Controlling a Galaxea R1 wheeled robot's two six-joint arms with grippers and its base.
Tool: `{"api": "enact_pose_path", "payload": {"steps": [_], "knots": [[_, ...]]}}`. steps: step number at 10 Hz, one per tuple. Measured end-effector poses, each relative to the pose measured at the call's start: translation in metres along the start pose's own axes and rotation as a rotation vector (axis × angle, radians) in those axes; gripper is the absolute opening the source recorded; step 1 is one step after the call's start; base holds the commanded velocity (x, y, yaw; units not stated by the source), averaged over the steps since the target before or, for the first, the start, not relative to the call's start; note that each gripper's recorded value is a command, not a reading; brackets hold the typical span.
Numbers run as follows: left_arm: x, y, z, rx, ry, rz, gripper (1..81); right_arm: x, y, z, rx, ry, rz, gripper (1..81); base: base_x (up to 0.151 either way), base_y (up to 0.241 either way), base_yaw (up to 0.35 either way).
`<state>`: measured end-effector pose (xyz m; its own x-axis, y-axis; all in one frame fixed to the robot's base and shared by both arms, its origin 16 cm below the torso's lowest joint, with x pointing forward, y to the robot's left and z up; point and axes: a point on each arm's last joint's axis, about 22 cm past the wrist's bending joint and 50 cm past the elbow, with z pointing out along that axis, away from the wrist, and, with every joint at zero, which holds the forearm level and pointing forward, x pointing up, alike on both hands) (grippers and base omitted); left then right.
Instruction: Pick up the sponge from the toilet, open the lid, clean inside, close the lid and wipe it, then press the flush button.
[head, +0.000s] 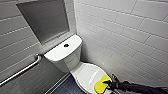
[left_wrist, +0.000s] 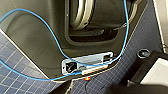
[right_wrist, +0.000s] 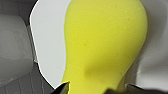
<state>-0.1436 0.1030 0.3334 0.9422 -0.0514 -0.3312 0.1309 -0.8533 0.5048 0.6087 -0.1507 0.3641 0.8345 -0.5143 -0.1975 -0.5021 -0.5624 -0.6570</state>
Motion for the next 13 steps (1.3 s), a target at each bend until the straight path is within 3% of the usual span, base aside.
{"api": "enact_pose_path", "payload": {"steps": [4, 13], "knots": [[-0.001, -0.003, 0.003, 0.015, -0.003, 0.002, 81.1, 0.002, -0.013, 0.005, 0.011, -0.002, 0.031, 81.1, 0.0, 0.0, 0.0], [-0.001, -0.003, 0.003, 0.016, -0.004, 0.0, 81.1, 0.013, -0.01, 0.02, -0.038, -0.001, 0.052, 81.1, 0.0, 0.0, 0.0]]}}
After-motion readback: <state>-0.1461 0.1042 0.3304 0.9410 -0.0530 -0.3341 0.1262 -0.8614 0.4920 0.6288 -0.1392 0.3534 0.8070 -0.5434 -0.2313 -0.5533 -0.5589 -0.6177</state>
